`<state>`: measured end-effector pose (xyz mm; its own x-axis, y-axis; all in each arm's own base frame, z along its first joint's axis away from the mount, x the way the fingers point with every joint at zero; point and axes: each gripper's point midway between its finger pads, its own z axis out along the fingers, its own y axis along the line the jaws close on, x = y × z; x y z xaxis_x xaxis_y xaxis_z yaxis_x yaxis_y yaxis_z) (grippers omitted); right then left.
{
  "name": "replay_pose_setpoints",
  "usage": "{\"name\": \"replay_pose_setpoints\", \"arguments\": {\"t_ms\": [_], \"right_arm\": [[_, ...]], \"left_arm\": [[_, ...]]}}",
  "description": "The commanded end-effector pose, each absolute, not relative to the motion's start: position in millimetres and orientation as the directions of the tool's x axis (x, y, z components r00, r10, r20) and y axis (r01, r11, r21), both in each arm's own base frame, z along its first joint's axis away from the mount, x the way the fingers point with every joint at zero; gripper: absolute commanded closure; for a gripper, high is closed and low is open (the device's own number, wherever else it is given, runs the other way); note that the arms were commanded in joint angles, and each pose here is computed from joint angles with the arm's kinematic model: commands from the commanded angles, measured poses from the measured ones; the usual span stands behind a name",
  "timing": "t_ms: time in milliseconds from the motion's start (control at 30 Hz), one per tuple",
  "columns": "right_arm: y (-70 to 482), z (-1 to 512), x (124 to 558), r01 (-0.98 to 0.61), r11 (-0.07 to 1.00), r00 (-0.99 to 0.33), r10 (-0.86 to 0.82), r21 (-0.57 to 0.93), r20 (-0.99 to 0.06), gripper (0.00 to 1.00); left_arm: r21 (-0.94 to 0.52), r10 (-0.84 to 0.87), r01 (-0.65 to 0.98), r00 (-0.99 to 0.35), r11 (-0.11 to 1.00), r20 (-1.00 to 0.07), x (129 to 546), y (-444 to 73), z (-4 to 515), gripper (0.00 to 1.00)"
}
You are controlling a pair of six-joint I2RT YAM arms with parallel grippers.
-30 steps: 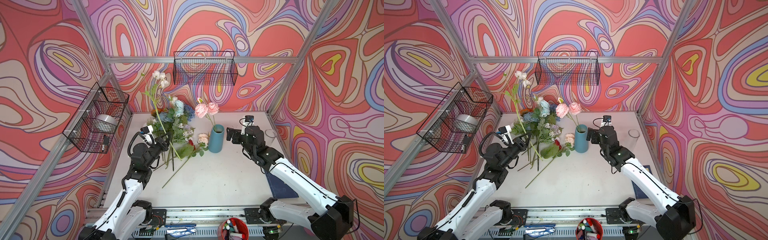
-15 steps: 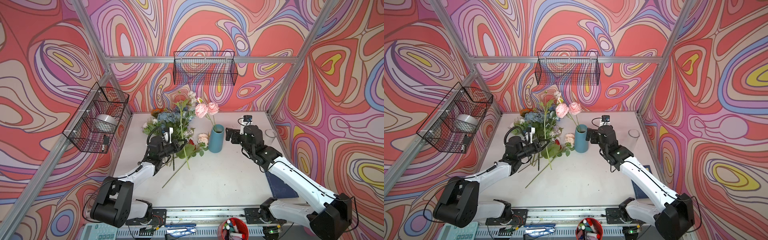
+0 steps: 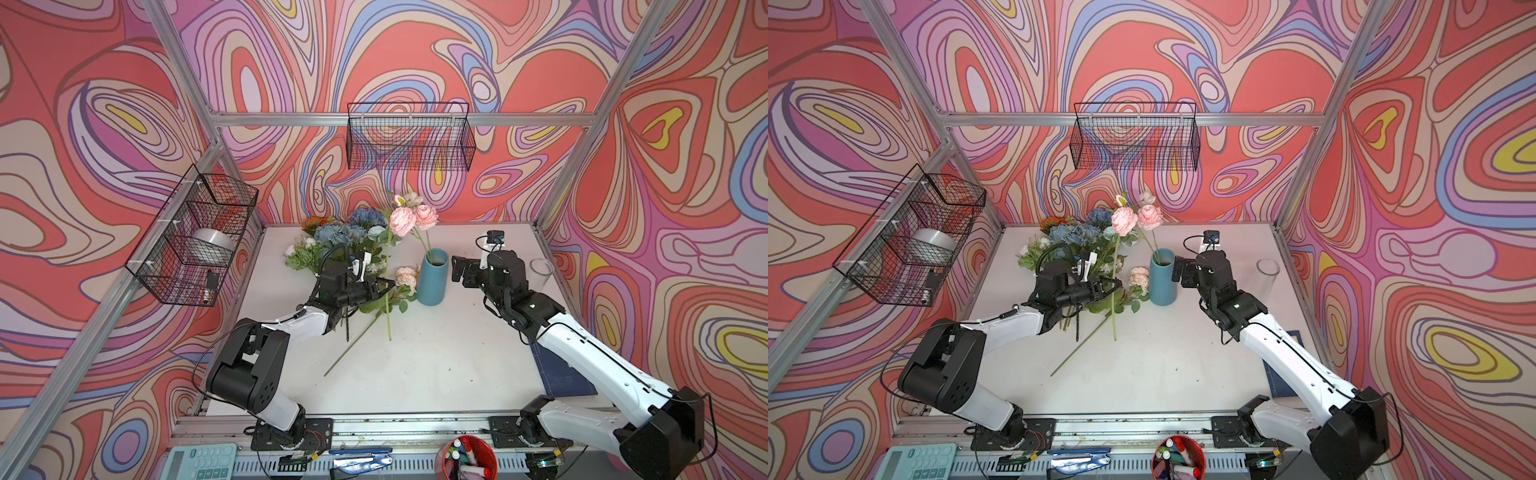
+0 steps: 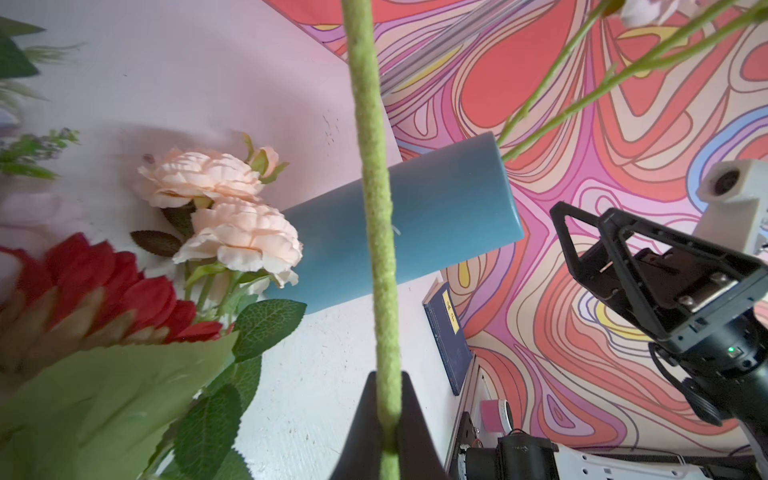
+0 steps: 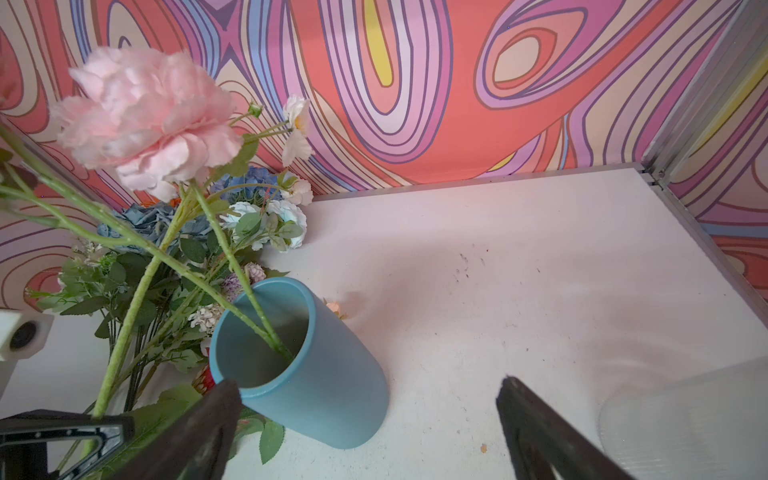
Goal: Arrange the flowers into the vase
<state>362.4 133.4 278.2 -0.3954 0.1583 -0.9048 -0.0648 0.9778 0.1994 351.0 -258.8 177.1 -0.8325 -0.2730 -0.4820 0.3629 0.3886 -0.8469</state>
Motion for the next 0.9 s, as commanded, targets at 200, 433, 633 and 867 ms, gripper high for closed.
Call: {"name": "replay_pose_setpoints", "arguments": {"t_ms": [200,433,633,867], "right_arm": [[147,310,342,-0.212,0.943,-0.341,0.175,0.257,-0.924,0.03],[151,314,333,-0.252,0.927,-0.335,0.187,0.279,-0.924,0.06],[156,314,332,-0.274,0.915,-0.347,0.193,0.296,-0.918,0.06],[155,319,331,-0.275,0.917,-0.337,0.188,0.288,-0.922,0.06]], "left_arm": [[-0.784,-0.25,0.536,-0.75,0.313,-0.612,317,-258,231,1.0],[-0.726,-0.309,0.602,-0.658,0.332,-0.687,303,-243,267,1.0],[-0.69,-0.397,0.611,-0.565,0.387,-0.723,309,-215,295,1.0],[-0.677,-0.443,0.564,-0.512,0.472,-0.736,321,-182,301,1.0]]}}
